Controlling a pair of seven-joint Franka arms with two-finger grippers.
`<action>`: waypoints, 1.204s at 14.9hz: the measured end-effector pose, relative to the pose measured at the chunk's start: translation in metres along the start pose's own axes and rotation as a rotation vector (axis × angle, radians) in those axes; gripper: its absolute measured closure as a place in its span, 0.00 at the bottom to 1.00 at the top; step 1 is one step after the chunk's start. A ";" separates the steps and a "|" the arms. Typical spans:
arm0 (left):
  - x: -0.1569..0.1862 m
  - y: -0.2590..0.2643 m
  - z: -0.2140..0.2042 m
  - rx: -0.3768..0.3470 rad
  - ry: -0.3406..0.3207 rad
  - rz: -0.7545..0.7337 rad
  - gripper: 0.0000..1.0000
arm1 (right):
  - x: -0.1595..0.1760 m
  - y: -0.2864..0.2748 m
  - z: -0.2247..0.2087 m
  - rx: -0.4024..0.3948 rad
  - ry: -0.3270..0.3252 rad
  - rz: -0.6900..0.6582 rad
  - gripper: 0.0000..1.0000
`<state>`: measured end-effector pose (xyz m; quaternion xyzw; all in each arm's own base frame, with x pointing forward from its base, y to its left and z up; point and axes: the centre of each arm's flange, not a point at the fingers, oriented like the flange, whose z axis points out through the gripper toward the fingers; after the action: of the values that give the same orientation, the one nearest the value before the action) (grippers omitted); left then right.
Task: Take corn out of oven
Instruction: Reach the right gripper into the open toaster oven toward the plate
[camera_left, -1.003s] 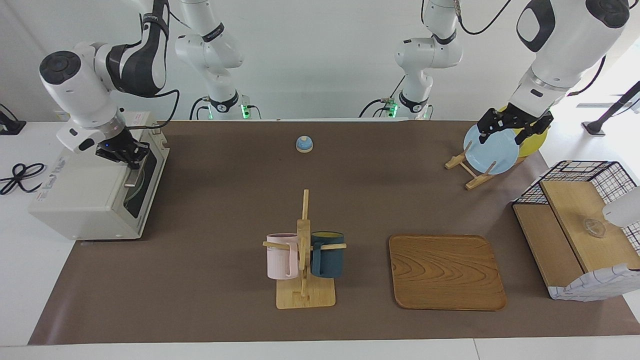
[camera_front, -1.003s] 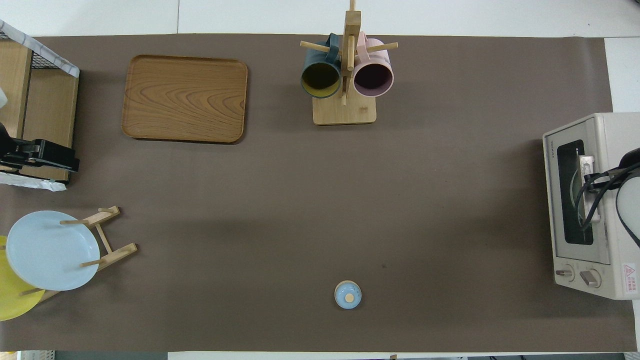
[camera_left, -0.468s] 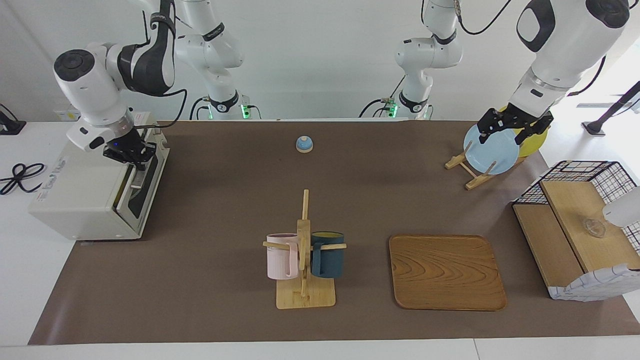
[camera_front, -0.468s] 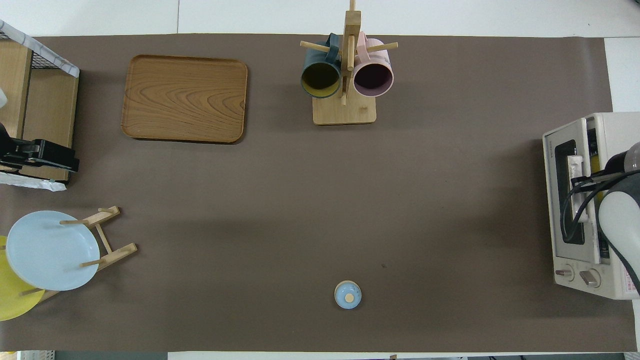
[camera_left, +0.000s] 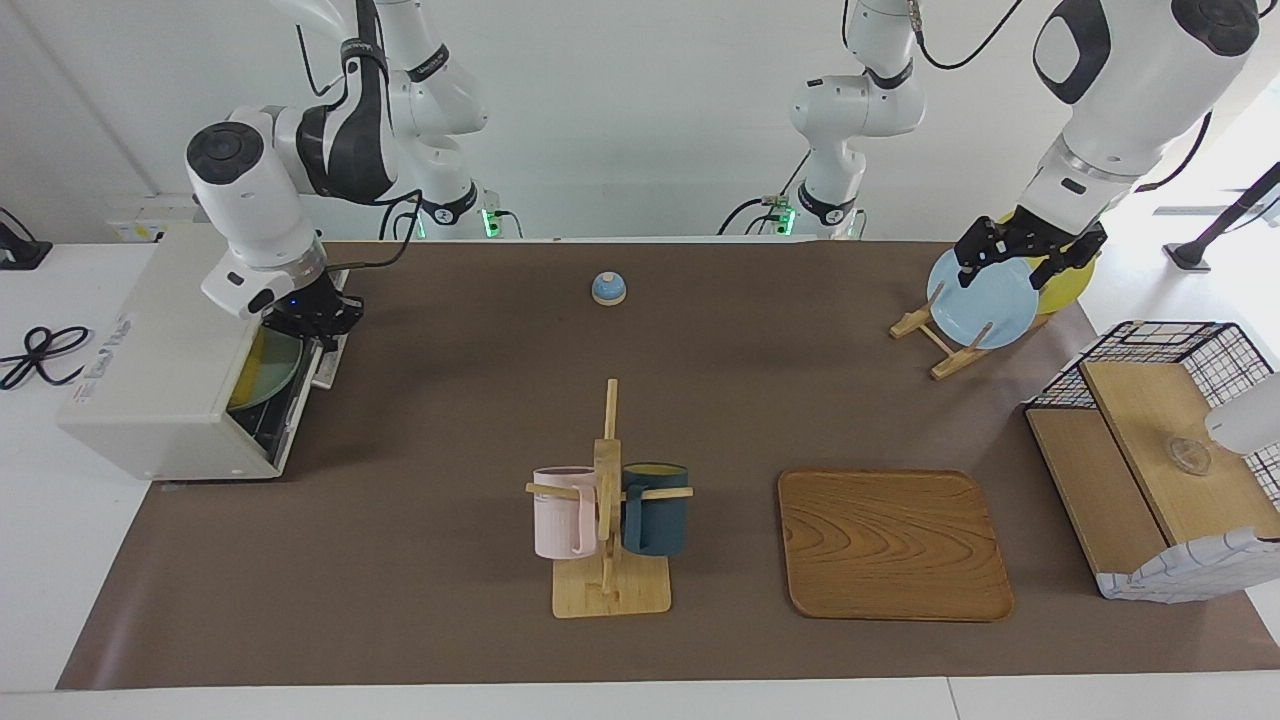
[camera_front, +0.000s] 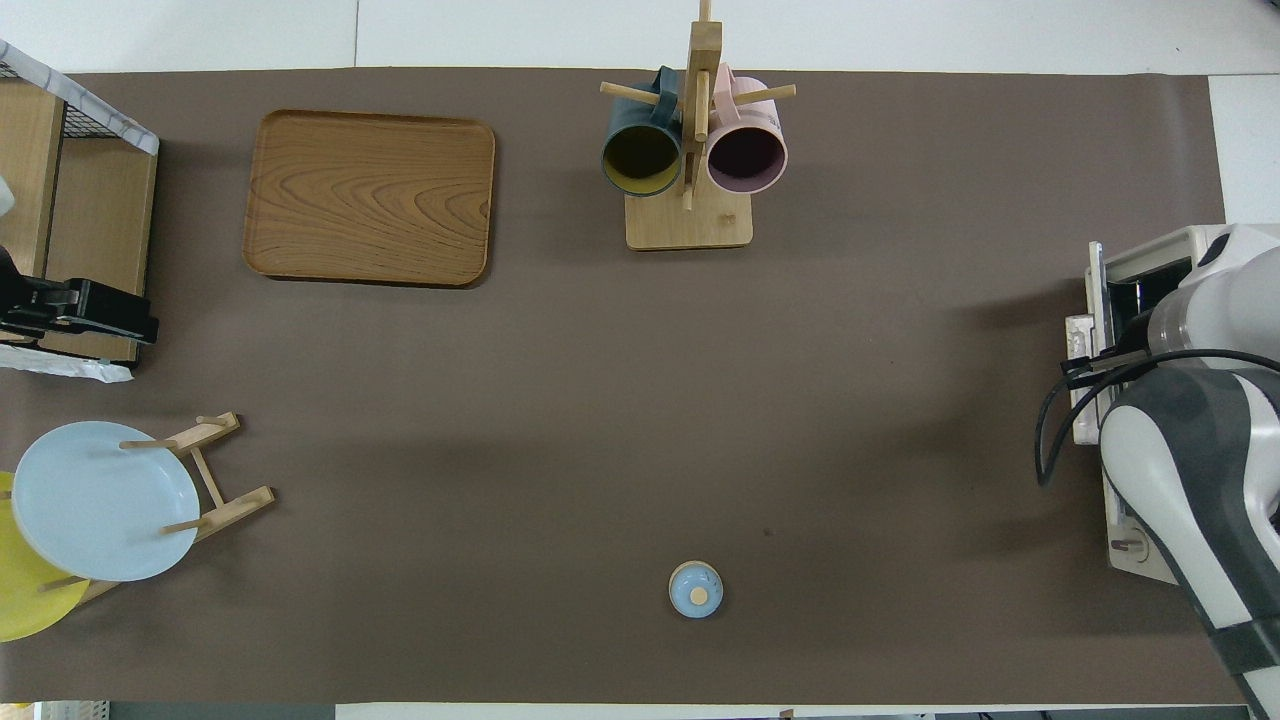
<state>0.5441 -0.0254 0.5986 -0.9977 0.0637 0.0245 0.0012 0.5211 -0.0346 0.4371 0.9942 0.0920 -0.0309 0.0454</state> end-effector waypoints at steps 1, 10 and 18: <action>0.000 0.000 0.000 0.000 0.000 0.000 0.00 | 0.003 -0.006 0.006 0.007 0.009 0.002 0.99; 0.000 0.000 0.000 0.000 0.000 0.000 0.00 | 0.017 -0.043 0.065 0.041 0.053 0.012 0.99; 0.000 0.000 0.000 0.000 0.000 0.000 0.00 | 0.023 -0.057 0.120 0.049 0.055 0.026 0.99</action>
<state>0.5441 -0.0254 0.5986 -0.9977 0.0637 0.0245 0.0012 0.5269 0.0143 0.3117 0.9967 0.0794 -0.0052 0.0187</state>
